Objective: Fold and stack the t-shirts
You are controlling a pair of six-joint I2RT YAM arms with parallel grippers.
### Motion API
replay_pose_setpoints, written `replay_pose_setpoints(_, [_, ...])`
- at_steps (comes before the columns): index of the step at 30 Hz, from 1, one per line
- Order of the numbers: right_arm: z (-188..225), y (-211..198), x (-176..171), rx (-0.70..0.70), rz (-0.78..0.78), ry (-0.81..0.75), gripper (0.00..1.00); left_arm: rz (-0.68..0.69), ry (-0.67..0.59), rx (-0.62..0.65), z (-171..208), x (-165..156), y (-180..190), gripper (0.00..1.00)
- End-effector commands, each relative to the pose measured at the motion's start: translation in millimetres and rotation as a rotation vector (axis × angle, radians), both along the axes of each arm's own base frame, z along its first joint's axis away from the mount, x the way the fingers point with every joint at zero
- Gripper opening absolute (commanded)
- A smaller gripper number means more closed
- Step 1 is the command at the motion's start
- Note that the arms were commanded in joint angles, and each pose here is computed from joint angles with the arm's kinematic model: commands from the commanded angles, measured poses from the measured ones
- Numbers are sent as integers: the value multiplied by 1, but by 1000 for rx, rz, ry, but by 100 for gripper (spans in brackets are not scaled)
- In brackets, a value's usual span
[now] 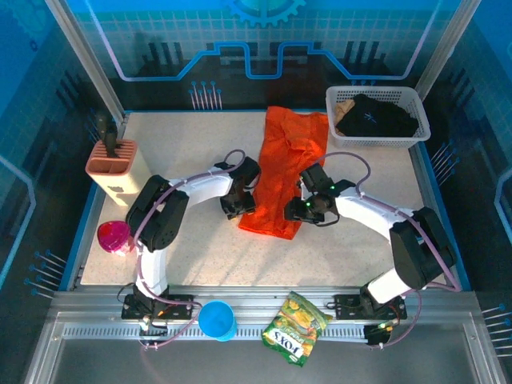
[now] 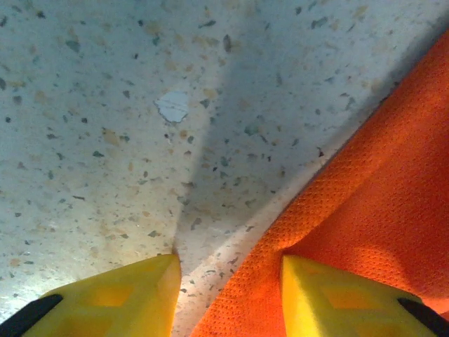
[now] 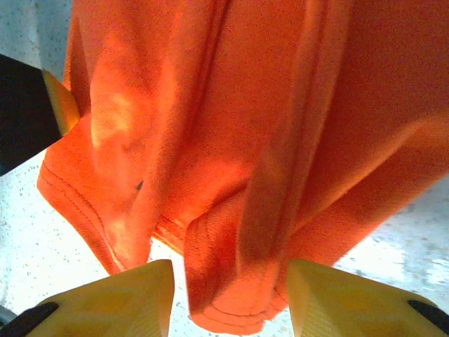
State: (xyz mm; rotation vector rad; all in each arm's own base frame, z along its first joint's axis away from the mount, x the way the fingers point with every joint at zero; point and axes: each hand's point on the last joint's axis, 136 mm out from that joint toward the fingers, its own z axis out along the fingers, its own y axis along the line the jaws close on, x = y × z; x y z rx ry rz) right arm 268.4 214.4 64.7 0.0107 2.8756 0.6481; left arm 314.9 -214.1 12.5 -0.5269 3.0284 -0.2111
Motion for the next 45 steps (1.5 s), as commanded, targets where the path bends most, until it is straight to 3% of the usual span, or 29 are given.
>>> replay_pose_setpoints(1, [-6,12,-3,6,-7,33,45,-8,74,6,-22,-23,6,42])
replay_pose_setpoints(8, [-7,21,-11,1,11,30,34,6,97,9,-30,-39,14,34])
replay_pose_setpoints(15, [-2,24,-7,2,13,12,0,17,118,12,-39,-50,19,13])
replay_pose_setpoints(20, [2,35,-1,45,22,3,0,24,131,13,-43,-56,20,8])
replay_pose_setpoints(27, [12,61,7,97,65,-3,0,19,136,14,-43,-61,19,7])
replay_pose_setpoints(35, [-5,93,12,91,129,55,1,20,142,10,-45,-63,18,7])
replay_pose_setpoints(45, [-14,103,7,80,148,76,23,28,172,1,-51,-80,21,3])
